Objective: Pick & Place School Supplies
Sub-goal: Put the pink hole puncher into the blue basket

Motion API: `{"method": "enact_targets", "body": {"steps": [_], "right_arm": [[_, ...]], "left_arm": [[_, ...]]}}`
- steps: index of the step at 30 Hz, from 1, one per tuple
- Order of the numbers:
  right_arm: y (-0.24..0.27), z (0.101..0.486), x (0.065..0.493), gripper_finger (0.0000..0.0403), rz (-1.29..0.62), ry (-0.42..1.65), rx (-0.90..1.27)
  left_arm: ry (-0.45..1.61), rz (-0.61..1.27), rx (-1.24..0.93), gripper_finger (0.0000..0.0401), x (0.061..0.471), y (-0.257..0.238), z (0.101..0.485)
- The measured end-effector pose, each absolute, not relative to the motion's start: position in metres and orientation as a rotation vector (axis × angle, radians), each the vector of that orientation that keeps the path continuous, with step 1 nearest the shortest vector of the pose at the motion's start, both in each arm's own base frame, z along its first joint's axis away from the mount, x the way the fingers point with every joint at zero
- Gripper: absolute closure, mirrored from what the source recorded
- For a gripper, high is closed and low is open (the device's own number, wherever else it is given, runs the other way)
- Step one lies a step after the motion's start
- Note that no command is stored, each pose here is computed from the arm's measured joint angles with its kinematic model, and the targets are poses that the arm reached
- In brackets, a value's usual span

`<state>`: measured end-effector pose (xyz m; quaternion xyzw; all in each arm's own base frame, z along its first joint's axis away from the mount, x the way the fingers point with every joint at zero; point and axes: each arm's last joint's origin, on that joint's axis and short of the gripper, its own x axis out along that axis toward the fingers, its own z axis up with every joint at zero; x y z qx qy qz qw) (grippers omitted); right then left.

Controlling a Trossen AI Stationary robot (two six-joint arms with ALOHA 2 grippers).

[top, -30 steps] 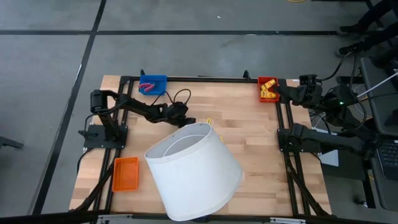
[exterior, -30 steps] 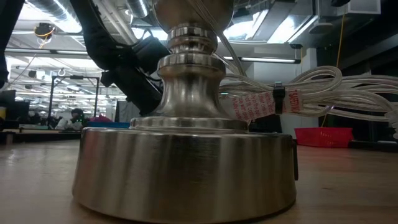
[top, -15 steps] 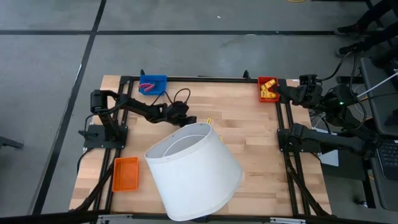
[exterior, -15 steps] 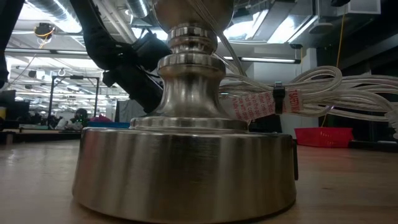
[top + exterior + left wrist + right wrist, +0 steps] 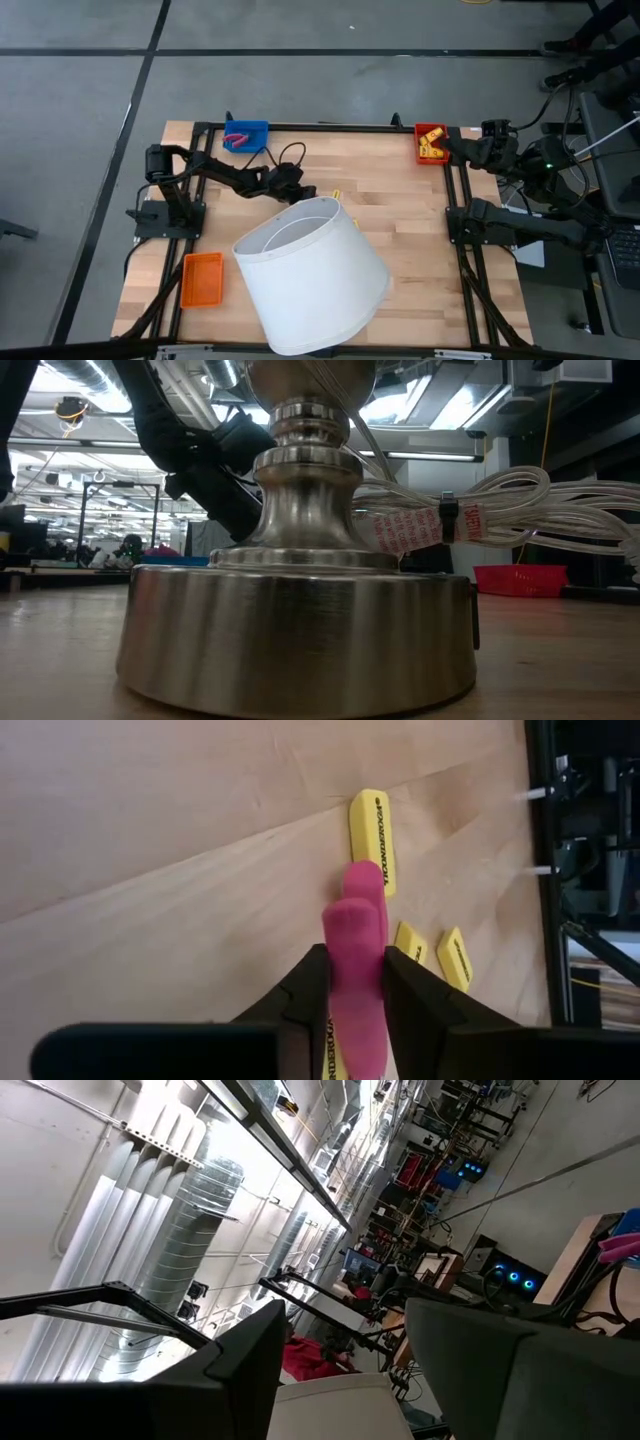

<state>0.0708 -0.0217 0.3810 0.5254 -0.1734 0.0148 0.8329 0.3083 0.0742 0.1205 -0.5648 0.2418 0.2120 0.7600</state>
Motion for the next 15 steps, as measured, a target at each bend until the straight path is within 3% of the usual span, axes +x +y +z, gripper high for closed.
{"method": "enact_targets", "body": {"steps": [11,15], "right_arm": [[-0.021,0.381,0.071,0.0190,0.037,-0.361,1.098],[-0.020,0.381,0.071,0.0190,0.052,-0.351,1.097]], "left_arm": [[0.382,0.366,-1.209,0.0334,0.314,0.074,0.142],[0.305,0.418,-1.192,0.0337,0.309,0.080,0.158]]}}
